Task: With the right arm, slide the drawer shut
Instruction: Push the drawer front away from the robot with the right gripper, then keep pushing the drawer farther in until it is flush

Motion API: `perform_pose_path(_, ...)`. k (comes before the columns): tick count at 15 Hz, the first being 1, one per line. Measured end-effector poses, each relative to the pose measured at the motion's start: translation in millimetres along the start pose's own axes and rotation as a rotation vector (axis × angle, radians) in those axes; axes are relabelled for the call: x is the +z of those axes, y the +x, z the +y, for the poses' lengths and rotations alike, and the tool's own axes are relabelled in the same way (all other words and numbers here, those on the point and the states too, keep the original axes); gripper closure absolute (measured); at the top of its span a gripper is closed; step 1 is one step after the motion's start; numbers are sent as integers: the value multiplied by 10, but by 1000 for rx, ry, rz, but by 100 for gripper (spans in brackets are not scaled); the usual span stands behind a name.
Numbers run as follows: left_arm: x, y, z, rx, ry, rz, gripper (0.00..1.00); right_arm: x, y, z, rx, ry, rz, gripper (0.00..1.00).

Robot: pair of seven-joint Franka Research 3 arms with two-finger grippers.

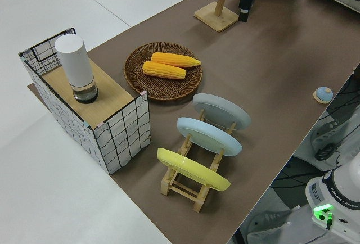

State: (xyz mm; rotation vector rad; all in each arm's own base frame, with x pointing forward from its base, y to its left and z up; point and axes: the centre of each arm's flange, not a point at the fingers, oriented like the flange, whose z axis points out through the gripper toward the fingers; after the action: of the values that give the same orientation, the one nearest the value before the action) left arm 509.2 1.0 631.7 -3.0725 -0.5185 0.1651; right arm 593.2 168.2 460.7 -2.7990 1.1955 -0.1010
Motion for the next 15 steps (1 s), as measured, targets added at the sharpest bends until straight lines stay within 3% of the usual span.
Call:
perform_pose_path(4,0,0,0,0,0,0,0,14,194,60,-17,2,11,99)
perform_pose_path(10,0,0,0,0,0,0,0,-72,581,81,-16,3,79,99)
perform_pose_path(15,0,0,0,0,0,0,0,-137,899,116,-15,16,103,99)
